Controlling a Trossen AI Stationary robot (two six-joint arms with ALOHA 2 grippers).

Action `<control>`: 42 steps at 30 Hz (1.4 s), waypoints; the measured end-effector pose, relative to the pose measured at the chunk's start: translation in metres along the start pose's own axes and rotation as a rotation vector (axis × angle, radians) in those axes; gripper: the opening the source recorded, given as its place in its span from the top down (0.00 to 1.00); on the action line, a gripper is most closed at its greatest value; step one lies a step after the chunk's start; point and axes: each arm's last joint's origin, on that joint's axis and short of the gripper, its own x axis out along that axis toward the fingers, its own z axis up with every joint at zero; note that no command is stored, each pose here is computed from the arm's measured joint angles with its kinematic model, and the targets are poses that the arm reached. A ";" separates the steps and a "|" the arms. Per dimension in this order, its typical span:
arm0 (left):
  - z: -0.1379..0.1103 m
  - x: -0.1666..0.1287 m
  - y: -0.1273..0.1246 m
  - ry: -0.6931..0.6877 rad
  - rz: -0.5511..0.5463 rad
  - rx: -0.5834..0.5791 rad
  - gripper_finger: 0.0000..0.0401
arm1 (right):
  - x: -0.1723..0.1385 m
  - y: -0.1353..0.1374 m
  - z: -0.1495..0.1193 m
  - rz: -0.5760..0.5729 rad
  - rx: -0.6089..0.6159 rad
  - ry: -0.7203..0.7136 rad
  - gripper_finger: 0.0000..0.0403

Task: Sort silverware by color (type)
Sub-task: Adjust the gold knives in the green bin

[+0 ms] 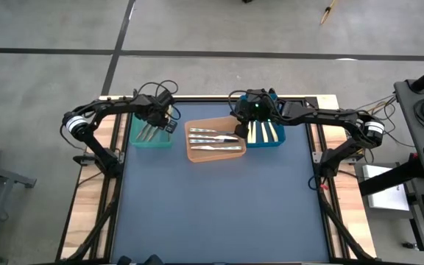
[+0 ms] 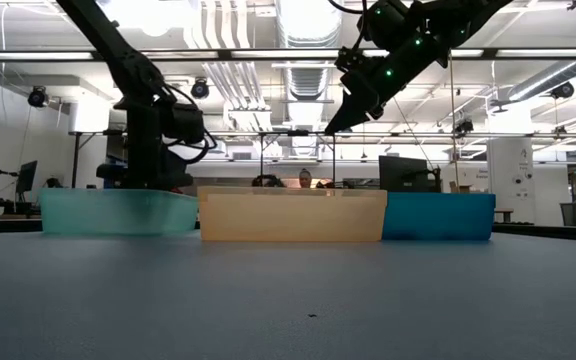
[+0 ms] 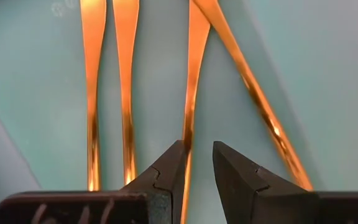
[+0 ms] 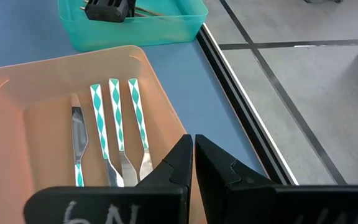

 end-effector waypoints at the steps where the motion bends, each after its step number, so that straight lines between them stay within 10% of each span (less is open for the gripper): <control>1: 0.000 0.000 0.000 -0.003 -0.001 -0.001 0.84 | 0.000 0.000 0.000 0.000 0.001 0.000 0.98; 42: -0.001 -0.015 0.006 -0.116 0.012 -0.088 1.00 | 0.000 0.000 0.000 0.000 0.002 -0.001 0.98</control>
